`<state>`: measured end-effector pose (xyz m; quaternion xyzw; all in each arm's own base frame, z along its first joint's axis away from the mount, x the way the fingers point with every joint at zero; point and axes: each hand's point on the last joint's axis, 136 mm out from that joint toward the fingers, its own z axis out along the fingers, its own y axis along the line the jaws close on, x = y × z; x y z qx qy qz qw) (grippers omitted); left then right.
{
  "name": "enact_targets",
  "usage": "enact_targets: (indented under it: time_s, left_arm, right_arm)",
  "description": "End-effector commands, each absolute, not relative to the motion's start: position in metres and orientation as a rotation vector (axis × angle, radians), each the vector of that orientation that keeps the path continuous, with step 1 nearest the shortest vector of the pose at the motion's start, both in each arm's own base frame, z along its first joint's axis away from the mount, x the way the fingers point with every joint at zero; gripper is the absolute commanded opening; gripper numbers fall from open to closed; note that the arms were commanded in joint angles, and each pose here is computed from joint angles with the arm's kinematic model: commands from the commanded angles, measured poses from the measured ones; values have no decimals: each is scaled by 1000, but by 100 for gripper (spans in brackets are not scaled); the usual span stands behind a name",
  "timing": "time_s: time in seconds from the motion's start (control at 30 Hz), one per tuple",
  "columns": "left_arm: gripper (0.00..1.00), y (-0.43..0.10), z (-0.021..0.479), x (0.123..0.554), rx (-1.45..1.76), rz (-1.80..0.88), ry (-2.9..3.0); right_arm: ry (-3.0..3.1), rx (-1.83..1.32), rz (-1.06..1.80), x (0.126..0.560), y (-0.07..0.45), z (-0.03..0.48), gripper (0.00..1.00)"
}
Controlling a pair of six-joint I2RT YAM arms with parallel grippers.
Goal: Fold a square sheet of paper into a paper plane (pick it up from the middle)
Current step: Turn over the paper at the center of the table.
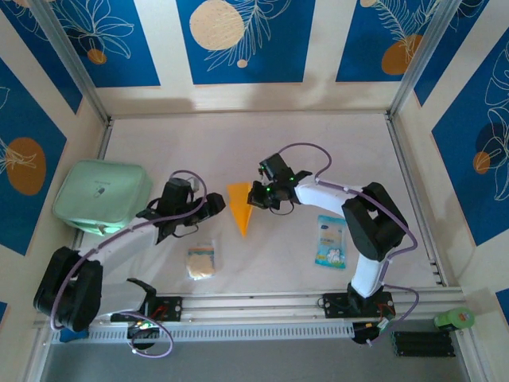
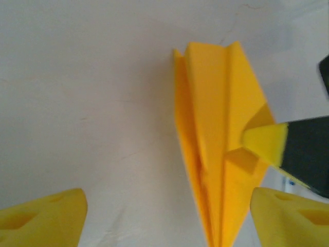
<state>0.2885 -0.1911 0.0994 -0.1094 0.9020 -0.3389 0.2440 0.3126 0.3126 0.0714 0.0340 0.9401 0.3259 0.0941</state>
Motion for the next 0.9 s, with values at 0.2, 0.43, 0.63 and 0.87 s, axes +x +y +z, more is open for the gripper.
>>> enact_targets:
  time_s: [0.2,0.43,0.63,0.87]
  left_arm:
    - [43,-227,88,295,-320,-1209,2477]
    - [31,-228,73,298,-338,-1189,2512]
    - [27,-229,66,300,-337,-1175,2522]
    - [26,-232,61,303,-333,-1179,2535]
  right_arm:
    - [2793,39,1166,302,324,55,1]
    - [2816,57,1172,300,319,46,0]
    - [2817,65,1178,302,317,45,0]
    - [2821,59,1189,301,318,44,0]
